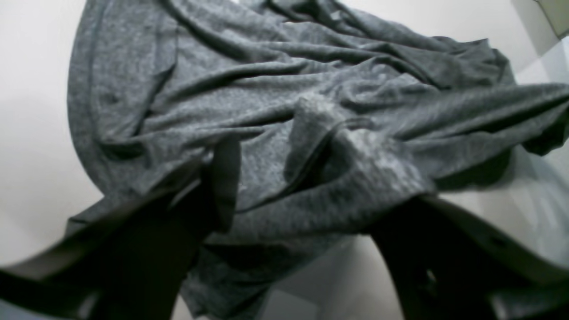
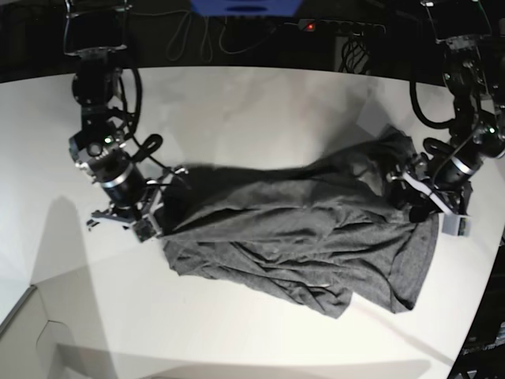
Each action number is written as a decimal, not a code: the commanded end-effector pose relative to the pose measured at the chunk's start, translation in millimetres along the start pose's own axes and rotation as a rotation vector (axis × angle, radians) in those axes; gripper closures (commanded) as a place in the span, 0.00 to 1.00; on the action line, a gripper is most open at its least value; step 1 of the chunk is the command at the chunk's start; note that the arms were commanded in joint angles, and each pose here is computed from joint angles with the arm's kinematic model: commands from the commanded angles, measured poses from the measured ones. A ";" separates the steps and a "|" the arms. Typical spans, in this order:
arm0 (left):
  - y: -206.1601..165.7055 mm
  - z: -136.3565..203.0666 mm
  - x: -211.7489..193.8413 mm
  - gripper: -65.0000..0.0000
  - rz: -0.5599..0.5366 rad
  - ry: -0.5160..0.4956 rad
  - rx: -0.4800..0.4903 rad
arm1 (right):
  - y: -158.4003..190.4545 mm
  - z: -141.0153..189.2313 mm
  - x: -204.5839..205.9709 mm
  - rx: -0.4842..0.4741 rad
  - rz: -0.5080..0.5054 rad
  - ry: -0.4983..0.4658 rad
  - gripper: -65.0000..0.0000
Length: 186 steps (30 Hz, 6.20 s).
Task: Layout the t-shirt on the table in an organized manner, then fold the t-shirt properly
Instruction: 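Stretch the shirt between both grippers, pulling them apart, then lay the stretched shirt flat and open both grippers, then raise both grippers away from the shirt, then grasp the bunched sleeve with the left gripper and drag it outward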
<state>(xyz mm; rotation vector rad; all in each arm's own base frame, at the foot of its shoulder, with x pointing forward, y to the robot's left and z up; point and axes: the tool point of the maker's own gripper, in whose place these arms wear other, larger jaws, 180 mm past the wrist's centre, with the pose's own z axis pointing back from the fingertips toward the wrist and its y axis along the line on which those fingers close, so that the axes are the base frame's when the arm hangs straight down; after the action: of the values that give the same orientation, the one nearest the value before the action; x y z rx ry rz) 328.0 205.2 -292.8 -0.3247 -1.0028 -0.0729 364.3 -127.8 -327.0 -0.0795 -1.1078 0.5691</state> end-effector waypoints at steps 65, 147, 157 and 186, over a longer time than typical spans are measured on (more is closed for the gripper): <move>22.1 -75.8 -0.9 0.50 -0.136 0.122 -0.017 | -150.9 29.7 1.0 -0.390 -0.328 -0.111 1.00; -7.1 -45.8 -94.6 0.50 -0.321 0.231 0.254 | -105.4 112.8 -89.9 -0.491 -0.419 0.091 0.51; 4.6 -44.6 -99.6 0.82 -0.349 0.259 0.252 | -105.7 116.7 -89.7 -0.495 -0.407 0.094 0.51; -136.5 44.8 -121.4 1.00 -0.302 0.158 -0.267 | -103.5 113.6 -86.7 -0.486 -0.409 0.085 0.51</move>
<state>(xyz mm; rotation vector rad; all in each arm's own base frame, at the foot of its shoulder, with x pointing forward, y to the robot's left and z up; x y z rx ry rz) 193.4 80.5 -350.0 -0.3895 -0.8388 -0.5057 272.9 -281.3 -325.4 -0.2804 -1.0660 -0.0824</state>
